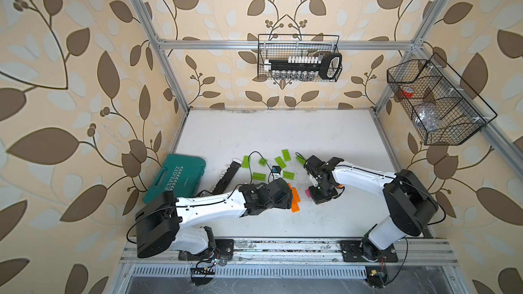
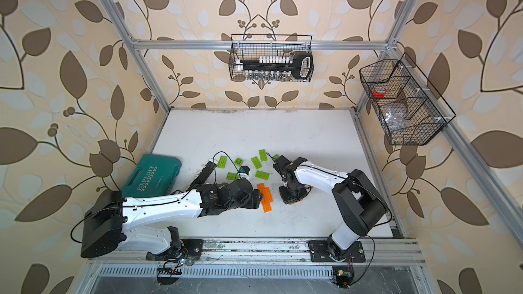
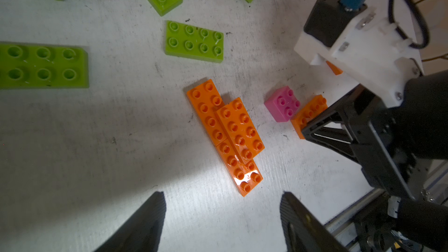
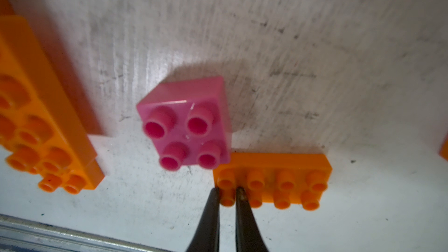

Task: Assemble a small pinwheel with lego
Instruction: Pick up the lego brick from the center of the board.

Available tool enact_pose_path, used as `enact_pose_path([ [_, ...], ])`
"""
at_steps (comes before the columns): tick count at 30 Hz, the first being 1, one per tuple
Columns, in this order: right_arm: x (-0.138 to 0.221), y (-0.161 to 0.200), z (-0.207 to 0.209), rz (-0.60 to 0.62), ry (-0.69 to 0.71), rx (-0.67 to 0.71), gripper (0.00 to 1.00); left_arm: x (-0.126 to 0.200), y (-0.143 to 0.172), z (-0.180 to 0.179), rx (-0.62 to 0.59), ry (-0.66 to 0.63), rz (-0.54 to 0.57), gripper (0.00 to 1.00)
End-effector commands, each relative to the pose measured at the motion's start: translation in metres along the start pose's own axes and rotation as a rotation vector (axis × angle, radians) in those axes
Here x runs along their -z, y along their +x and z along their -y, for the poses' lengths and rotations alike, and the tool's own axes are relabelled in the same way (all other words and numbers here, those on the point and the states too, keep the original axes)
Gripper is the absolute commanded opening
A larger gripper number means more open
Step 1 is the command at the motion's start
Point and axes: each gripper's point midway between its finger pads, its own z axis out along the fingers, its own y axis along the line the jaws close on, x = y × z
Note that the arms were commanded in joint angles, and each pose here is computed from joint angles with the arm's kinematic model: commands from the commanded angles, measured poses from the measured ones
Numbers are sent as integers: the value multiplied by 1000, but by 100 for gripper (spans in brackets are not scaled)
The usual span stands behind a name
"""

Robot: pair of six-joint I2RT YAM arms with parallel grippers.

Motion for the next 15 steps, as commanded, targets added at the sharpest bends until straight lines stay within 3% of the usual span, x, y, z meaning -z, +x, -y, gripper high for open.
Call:
enact_pose_path([
  [1, -5, 1, 6, -21, 51, 0, 11, 7, -11, 8, 5, 14, 38, 77],
  [8, -4, 3, 13, -13, 138, -4, 9, 7, -10, 5, 11, -1, 39, 77],
  [15, 9, 2, 13, 30, 120, -32, 6, 7, -11, 4, 10, -5, 46, 77],
])
